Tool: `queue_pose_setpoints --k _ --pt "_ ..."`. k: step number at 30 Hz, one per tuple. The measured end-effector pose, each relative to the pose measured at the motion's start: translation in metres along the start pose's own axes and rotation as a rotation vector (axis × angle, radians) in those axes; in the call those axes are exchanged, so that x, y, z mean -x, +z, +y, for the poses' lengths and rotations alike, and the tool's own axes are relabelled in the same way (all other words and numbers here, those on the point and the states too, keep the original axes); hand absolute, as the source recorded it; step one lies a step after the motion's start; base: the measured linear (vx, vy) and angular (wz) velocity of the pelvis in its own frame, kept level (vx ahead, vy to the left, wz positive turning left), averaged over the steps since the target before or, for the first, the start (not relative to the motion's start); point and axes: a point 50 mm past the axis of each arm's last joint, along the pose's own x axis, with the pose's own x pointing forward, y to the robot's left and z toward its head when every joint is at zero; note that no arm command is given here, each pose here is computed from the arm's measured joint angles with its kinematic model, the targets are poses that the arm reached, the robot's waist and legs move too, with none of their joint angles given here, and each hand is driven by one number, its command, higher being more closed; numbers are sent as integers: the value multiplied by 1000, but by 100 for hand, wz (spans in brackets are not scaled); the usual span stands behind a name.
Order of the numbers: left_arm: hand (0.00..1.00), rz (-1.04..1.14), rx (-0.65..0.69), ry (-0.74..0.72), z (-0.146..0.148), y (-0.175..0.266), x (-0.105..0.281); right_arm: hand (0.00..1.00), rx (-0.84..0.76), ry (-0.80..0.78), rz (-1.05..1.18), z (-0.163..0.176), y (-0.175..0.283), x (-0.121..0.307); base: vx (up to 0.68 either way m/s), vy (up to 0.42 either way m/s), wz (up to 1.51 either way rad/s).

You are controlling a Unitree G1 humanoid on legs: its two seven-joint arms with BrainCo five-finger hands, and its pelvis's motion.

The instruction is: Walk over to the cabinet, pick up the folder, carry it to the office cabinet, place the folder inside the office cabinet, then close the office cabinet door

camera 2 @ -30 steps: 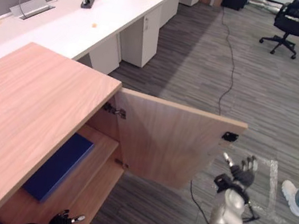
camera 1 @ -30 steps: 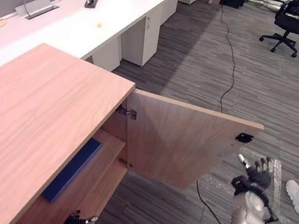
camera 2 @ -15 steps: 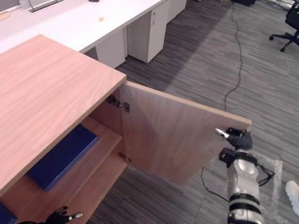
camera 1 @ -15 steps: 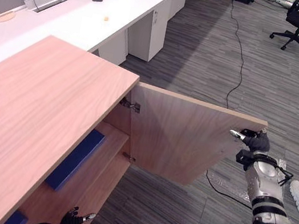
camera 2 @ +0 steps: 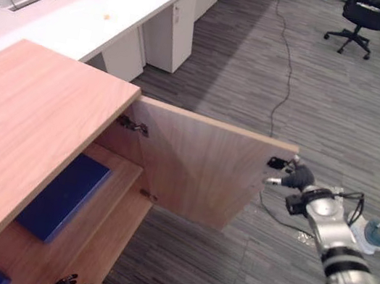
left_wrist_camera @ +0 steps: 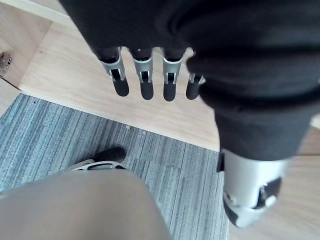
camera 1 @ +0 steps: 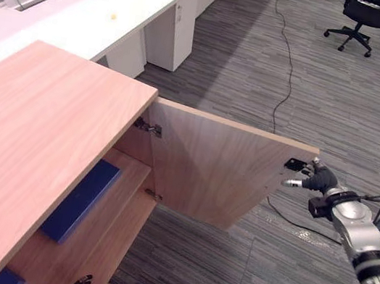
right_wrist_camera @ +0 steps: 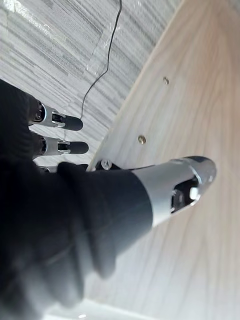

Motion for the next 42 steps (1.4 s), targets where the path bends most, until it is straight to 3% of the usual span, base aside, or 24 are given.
queue_pose_setpoints --k 3,6,7,11,16,24,34,40,42 --pt "0 -2 -35 -16 0 0 0 0 118 197 50 28 -14 9 7 -68 -8" --pt "0 -6 -69 -24 0 0 0 0 293 508 59 88 -23 19 -23 -51 -21" --pt "0 -13 -77 -27 0 2 0 0 323 654 26 122 -23 24 -40 -52 -17" --pt "0 -24 -82 -34 -1 6 -1 0 309 905 -25 180 -27 43 -18 -9 -4" --pt "0 -23 -81 -36 0 6 -2 0 331 1019 -39 205 -29 54 -14 18 -8" --pt "0 -18 -49 -9 15 5 -1 0 269 1383 21 252 -49 109 -19 10 7" --pt "0 10 13 -14 15 -7 3 0 227 1391 32 264 -50 113 -53 7 24" --pt "0 -19 47 -6 14 -1 2 0 218 1255 100 284 -63 93 -21 -4 60" --pt "0 -27 65 6 14 1 2 0 244 1130 174 289 -76 78 -39 0 63"
